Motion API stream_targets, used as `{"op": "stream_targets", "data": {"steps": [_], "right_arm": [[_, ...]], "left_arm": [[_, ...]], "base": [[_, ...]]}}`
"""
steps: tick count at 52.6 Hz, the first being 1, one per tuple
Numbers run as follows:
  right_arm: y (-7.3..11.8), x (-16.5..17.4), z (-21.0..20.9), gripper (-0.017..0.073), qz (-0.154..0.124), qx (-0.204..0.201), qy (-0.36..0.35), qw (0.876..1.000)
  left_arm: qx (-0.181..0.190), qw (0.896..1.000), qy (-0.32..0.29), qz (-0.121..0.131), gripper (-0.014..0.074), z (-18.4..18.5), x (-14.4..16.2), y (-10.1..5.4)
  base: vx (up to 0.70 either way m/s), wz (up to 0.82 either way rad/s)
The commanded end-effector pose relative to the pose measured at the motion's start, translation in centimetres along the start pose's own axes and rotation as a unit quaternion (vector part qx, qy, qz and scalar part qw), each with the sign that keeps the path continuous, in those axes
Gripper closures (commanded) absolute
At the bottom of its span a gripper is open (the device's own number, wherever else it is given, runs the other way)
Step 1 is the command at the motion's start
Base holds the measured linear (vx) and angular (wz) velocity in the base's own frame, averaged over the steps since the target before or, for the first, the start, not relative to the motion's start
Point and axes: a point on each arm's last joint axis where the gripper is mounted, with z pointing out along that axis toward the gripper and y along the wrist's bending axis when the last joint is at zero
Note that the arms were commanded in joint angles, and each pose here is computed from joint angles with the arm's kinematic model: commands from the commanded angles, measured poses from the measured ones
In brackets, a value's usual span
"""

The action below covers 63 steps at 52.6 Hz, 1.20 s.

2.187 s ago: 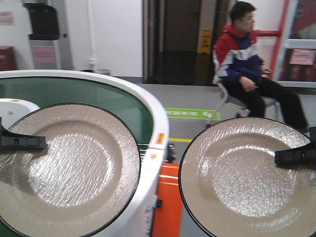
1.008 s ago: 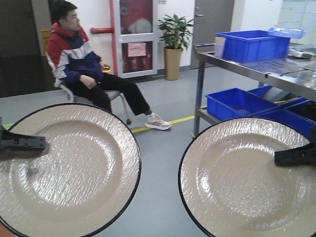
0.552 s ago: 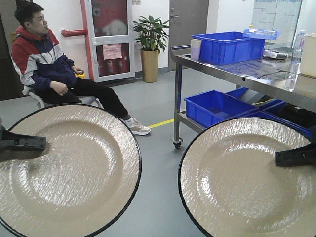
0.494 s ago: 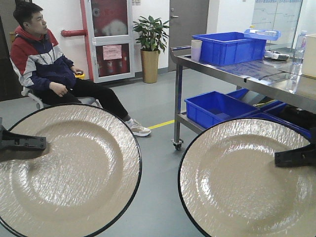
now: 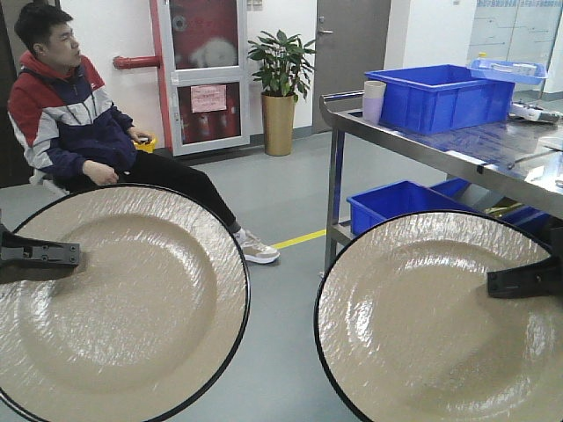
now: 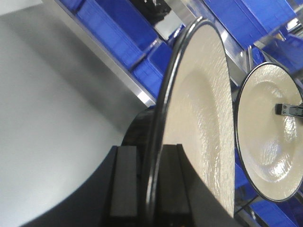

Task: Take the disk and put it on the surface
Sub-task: 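Hold both plates while the base drives to the steel table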

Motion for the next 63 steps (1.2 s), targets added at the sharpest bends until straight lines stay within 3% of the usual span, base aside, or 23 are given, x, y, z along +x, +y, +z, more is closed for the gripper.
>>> {"op": "stream_targets", "data": {"steps": [1,26,63], "right_arm": [[2.62,-0.65,-1.23,0.0568,-0.007,-0.059,-0.036,0.998],[2.62,-0.66,-1.23,0.0568,-0.007,-0.058,-0.037,0.998],[2.62,-0.66,-1.23,0.0568,-0.008,-0.058,-0.037,0.998]], "left_arm": [[0.068,0.997,-0.041,0.001,0.0601,-1.04,-0.92,-3.16],[0.068,0.997,-0.041,0.001,0.0601,-1.04,-0.92,-3.16],[0.067,0.997,-0.043,0.001,0.0601,-1.04,-0.94,-3.14]], "base": [[0.48,-0.03],[0.50,-0.19],[0.48,-0.45]]}}
